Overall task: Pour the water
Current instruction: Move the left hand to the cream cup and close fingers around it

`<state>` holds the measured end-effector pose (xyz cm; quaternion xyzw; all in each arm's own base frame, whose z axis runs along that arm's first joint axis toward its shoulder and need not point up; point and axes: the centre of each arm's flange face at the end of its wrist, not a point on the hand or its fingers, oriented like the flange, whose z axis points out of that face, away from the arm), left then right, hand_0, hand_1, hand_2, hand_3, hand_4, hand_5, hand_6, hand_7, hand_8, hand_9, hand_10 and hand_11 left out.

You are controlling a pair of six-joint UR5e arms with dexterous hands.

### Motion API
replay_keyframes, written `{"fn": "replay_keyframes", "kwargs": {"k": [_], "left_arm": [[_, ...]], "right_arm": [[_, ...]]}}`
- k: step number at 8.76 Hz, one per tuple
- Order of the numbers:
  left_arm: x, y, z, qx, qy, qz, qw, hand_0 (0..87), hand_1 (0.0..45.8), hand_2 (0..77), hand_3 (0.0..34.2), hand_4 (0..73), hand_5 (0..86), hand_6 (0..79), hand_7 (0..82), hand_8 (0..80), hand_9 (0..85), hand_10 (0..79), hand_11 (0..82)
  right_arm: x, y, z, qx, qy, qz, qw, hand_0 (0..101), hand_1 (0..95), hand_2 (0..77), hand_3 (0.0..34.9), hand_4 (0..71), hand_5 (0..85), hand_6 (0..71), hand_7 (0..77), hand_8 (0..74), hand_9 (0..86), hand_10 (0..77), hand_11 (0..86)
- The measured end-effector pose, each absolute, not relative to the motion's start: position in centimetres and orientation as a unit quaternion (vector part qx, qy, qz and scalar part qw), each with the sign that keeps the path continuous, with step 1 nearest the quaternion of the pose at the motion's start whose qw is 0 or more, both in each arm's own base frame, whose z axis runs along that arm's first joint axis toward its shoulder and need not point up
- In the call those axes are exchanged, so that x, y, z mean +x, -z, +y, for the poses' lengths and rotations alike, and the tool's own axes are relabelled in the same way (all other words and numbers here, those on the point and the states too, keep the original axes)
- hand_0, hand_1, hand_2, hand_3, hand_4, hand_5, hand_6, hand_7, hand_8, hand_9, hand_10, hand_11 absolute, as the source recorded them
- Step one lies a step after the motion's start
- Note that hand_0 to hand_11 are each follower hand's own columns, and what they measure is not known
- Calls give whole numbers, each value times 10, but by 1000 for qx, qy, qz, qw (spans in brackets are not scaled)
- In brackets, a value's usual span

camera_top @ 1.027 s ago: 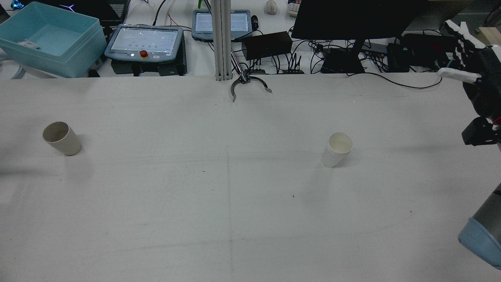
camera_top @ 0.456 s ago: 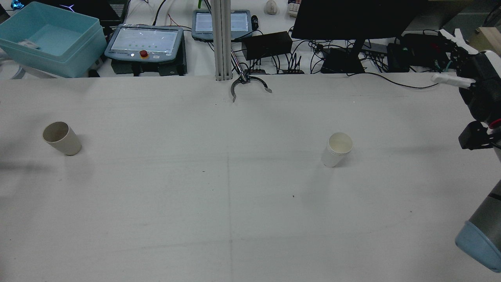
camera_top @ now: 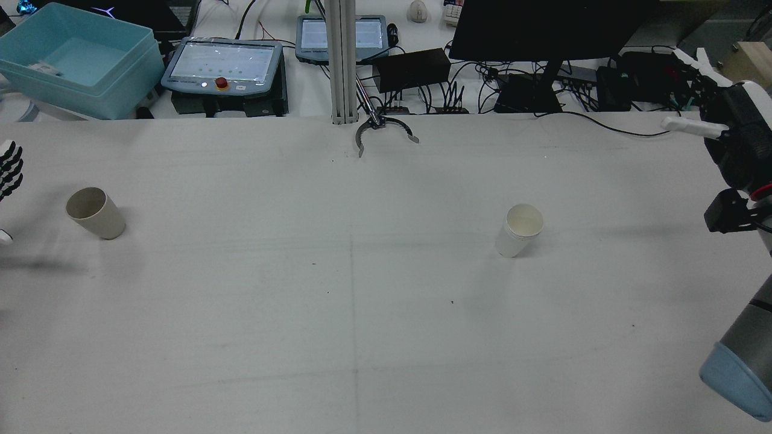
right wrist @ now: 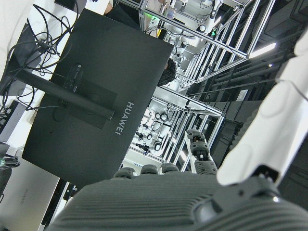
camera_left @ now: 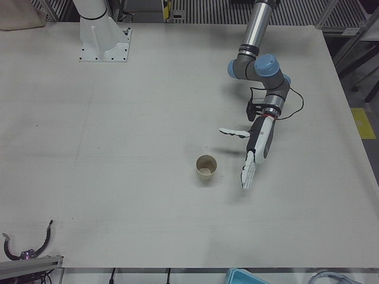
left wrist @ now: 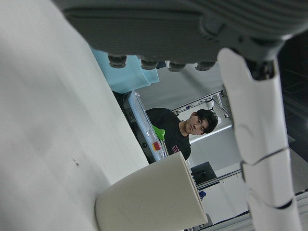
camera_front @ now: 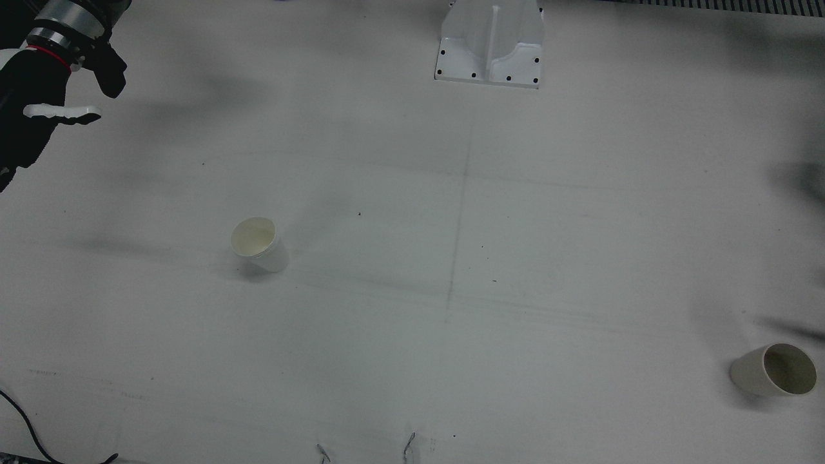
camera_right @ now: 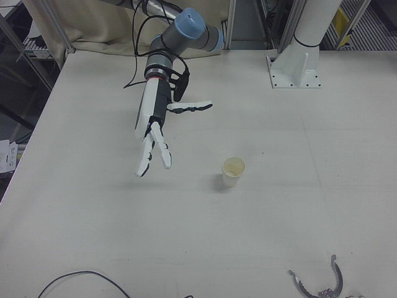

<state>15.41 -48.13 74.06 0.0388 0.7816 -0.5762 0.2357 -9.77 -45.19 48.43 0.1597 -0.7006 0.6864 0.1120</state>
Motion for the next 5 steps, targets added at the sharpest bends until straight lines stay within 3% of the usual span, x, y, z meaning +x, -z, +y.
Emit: {"fn": "replay_keyframes", "kwargs": {"k": [2, 3, 4, 5], "left_arm": [[168, -740, -485, 42, 569, 783, 248, 545, 185, 11, 79, 16, 5, 0, 5, 0, 22, 0, 33], [174, -741, -489, 43, 568, 783, 251, 576, 245, 5, 76, 16, 5, 0, 5, 0, 22, 5, 44], [181, -742, -493, 41, 566, 783, 254, 576, 213, 5, 74, 11, 5, 0, 5, 0, 22, 11, 44], [190, -741, -498, 38, 565, 783, 257, 554, 213, 11, 67, 11, 5, 0, 5, 0, 22, 5, 44]], "right_arm": [[-100, -484, -452, 159, -686, -701, 115, 442, 76, 5, 0, 49, 22, 5, 16, 5, 5, 5, 5], [-101, -484, -451, 158, -686, -701, 116, 442, 76, 5, 0, 49, 22, 5, 16, 5, 5, 5, 5], [-102, -484, -451, 158, -685, -701, 116, 443, 76, 5, 0, 49, 22, 5, 16, 5, 11, 5, 11], [-101, -484, -451, 158, -685, -701, 116, 443, 76, 5, 0, 49, 22, 5, 16, 5, 11, 5, 11]]}}
